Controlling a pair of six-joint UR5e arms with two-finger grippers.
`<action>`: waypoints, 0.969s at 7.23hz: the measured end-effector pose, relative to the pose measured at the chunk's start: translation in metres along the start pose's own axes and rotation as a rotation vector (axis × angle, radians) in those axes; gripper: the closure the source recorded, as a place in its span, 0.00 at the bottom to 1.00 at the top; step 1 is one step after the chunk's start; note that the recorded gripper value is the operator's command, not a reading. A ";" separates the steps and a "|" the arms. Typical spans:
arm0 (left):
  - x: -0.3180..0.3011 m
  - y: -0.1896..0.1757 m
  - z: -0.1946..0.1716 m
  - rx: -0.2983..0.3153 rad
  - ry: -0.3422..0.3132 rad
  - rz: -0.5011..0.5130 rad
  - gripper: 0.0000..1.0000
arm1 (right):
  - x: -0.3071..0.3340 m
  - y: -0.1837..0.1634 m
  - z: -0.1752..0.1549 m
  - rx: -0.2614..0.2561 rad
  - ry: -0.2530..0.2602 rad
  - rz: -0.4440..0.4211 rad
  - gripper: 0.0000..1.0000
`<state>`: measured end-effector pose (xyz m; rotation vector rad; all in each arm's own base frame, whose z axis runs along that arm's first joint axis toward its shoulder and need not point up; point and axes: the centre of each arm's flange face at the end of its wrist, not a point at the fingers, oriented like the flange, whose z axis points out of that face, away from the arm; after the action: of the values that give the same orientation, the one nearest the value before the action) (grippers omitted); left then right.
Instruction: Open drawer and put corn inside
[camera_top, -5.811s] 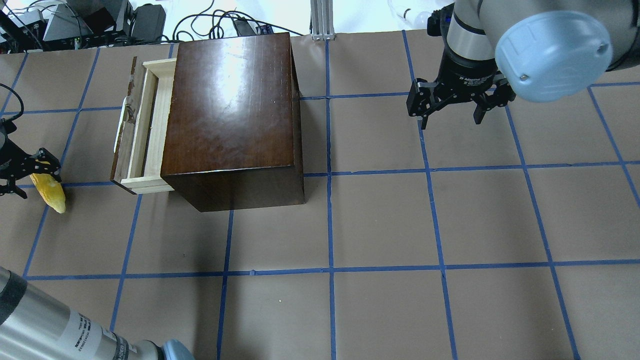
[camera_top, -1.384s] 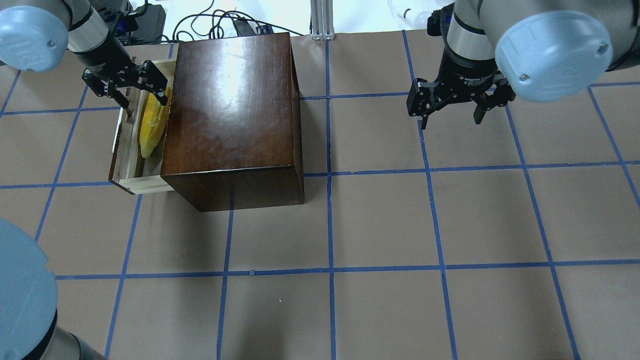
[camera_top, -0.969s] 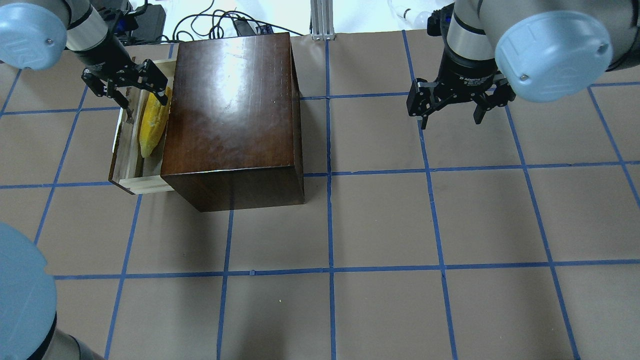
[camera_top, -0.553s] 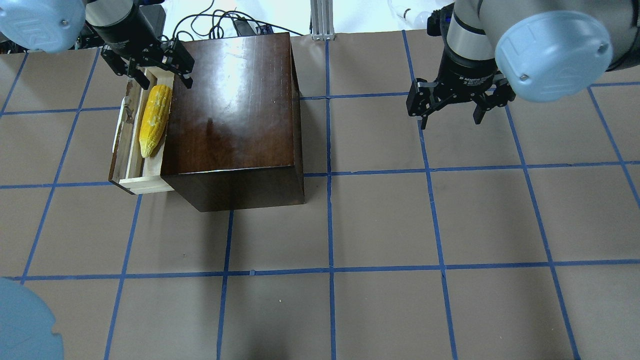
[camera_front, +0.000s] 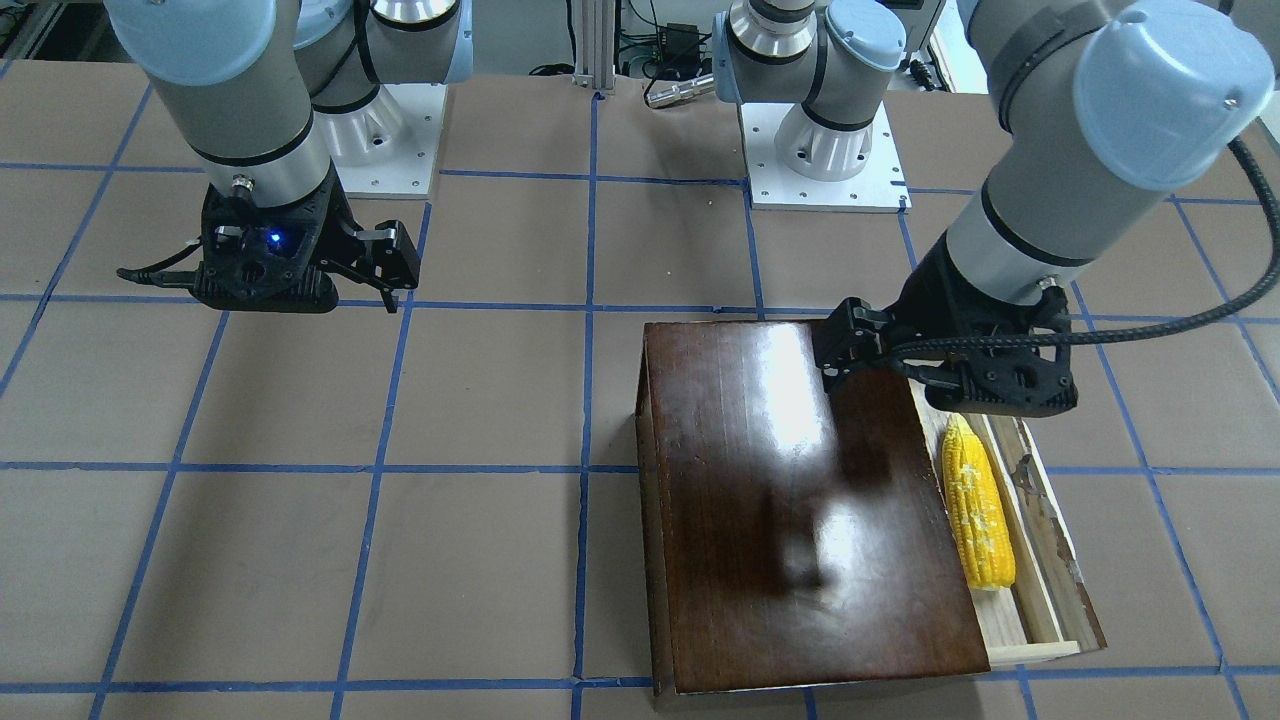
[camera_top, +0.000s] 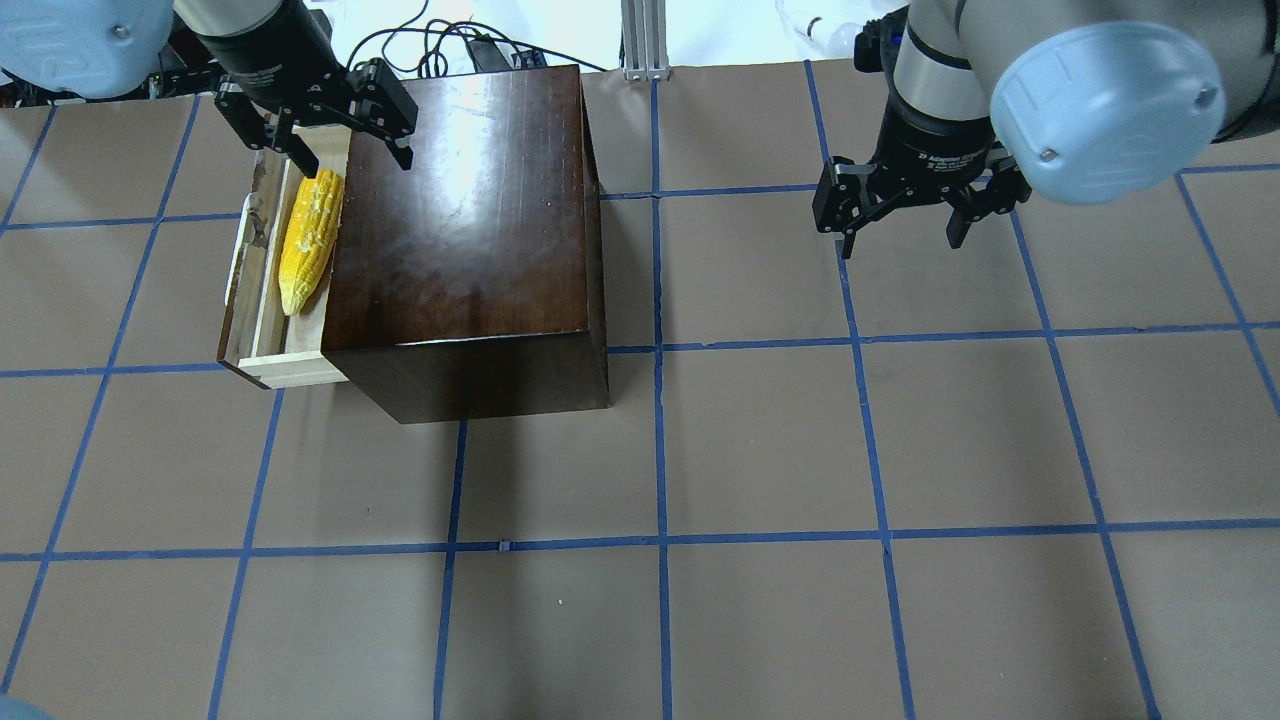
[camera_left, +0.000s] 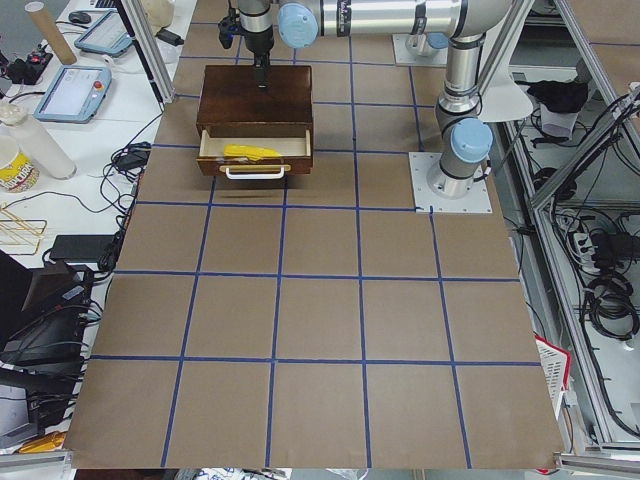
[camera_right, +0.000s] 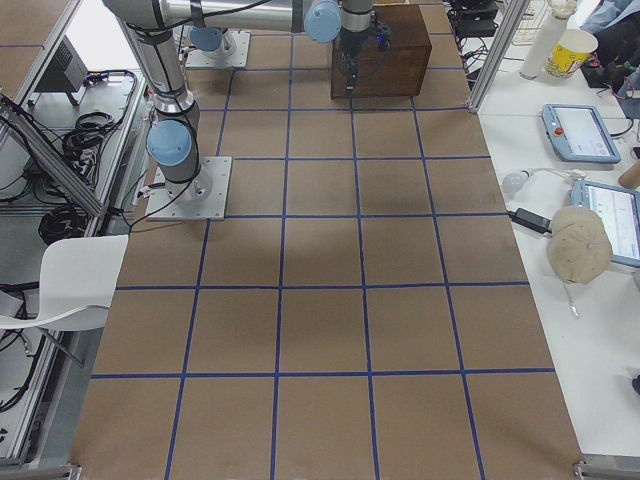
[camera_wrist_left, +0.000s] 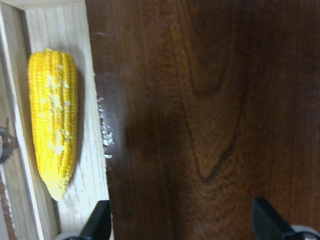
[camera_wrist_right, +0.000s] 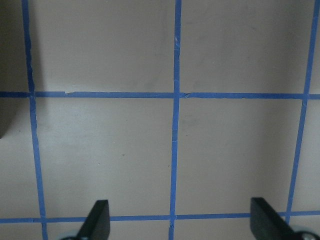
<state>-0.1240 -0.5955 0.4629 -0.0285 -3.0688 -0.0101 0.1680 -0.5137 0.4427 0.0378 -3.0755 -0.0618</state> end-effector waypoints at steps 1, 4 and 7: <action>0.011 0.007 0.007 -0.017 -0.004 0.006 0.00 | 0.000 0.000 0.000 0.000 -0.001 0.000 0.00; 0.022 0.041 0.021 -0.047 -0.011 0.029 0.00 | 0.000 0.000 0.000 0.000 0.000 0.000 0.00; 0.012 0.051 0.018 -0.038 -0.043 0.026 0.00 | 0.000 0.000 0.000 0.000 0.001 0.000 0.00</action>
<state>-0.1365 -0.5439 0.4466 -0.0709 -3.1102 -0.0670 0.1679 -0.5136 0.4427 0.0378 -3.0740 -0.0624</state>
